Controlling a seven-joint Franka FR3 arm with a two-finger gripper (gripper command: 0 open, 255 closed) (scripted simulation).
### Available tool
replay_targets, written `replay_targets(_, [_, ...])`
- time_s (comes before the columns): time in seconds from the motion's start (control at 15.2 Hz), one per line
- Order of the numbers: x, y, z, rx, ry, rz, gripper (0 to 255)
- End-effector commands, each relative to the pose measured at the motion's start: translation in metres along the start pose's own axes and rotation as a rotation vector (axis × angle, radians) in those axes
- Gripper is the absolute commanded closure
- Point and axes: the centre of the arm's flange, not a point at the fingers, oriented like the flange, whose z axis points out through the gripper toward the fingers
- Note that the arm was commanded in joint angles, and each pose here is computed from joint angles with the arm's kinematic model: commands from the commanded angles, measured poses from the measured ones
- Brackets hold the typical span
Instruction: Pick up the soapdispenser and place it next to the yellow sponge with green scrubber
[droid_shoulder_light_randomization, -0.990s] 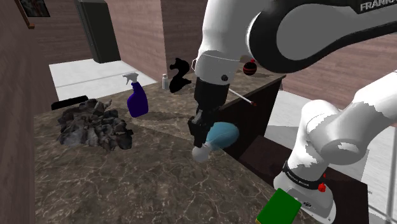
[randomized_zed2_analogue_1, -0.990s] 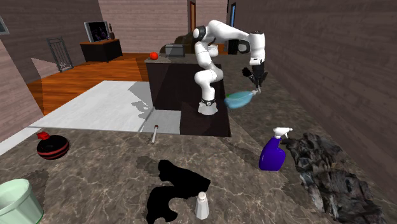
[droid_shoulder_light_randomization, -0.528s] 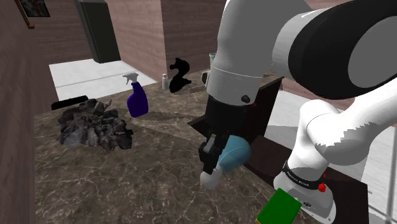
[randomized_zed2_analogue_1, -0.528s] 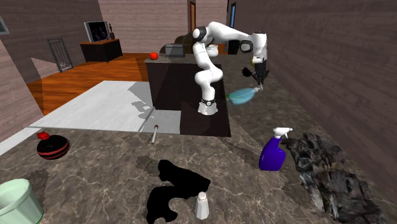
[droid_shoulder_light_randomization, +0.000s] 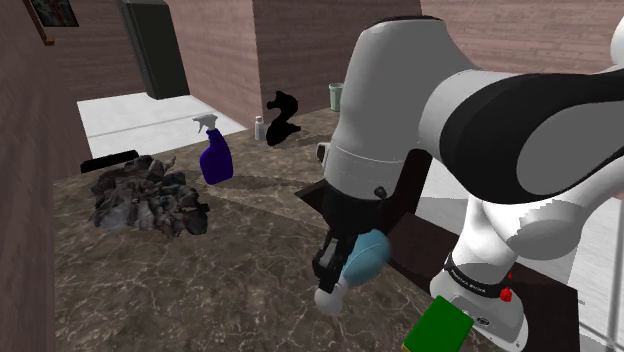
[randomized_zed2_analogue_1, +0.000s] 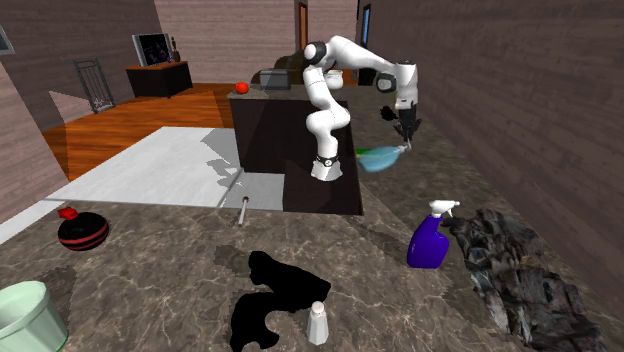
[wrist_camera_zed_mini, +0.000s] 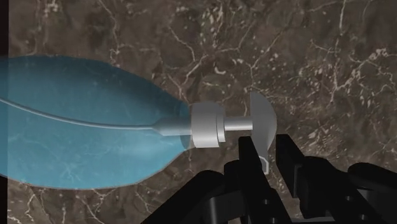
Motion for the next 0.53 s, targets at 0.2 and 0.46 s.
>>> replay_targets(0.2, [-0.002,0.004,0.025,0.000,0.001,0.000,255])
replay_targets(0.46, [-0.003,0.008,0.046,0.000,0.001,0.000,255])
